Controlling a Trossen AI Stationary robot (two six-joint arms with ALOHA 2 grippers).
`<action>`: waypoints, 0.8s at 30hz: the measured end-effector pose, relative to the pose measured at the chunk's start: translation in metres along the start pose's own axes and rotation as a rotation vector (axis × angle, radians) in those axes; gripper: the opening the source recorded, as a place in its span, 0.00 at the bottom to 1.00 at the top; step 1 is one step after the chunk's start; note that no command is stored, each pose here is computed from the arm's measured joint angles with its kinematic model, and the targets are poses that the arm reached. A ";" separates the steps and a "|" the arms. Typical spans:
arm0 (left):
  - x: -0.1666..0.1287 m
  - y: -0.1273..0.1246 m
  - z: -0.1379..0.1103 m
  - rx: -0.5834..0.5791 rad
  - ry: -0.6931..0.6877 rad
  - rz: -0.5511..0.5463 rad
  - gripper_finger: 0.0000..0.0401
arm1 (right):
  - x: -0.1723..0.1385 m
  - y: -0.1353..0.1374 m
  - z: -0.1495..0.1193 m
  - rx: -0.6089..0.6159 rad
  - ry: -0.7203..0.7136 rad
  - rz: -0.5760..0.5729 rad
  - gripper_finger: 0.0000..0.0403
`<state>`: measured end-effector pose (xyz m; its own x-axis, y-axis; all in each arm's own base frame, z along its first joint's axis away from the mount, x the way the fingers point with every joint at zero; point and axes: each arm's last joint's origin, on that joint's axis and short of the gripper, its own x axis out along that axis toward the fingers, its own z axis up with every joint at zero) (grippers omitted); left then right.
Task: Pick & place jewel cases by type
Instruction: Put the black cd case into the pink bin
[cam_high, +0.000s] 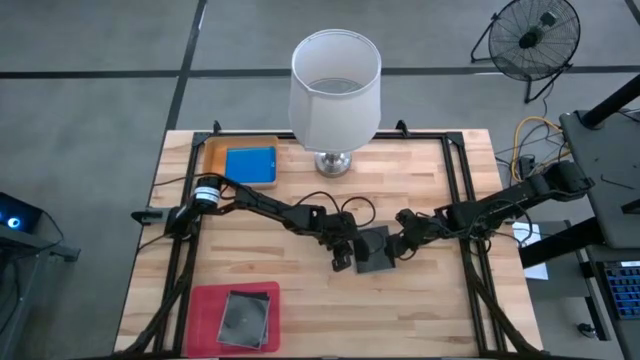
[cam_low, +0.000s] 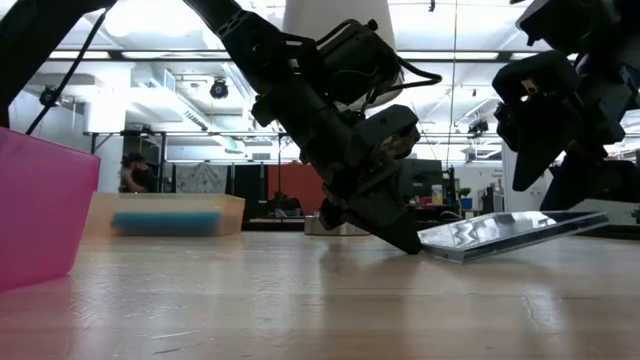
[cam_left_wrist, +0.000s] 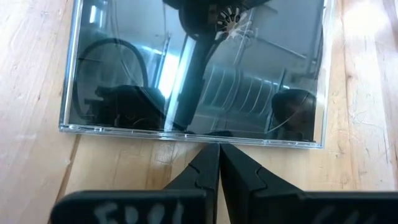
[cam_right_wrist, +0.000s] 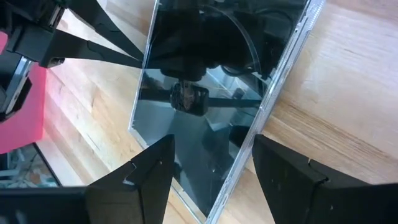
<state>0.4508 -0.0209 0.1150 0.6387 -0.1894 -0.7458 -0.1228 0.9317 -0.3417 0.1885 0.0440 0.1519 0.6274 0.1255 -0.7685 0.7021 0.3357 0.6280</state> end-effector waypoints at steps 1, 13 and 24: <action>0.000 0.000 0.000 0.000 0.000 0.000 0.00 | 0.000 0.000 0.000 0.000 0.000 -0.002 0.51; 0.000 0.000 0.000 0.000 0.000 0.003 0.00 | -0.005 0.009 0.002 -0.029 -0.001 -0.015 0.51; 0.000 0.001 -0.001 -0.003 0.000 0.004 0.00 | -0.009 0.016 0.003 -0.052 0.000 -0.020 0.51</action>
<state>0.4501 -0.0206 0.1142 0.6378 -0.1857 -0.7475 -0.1273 0.9317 -0.3401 0.1952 0.0455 0.1689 0.6132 0.1186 -0.7810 0.6962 0.3862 0.6052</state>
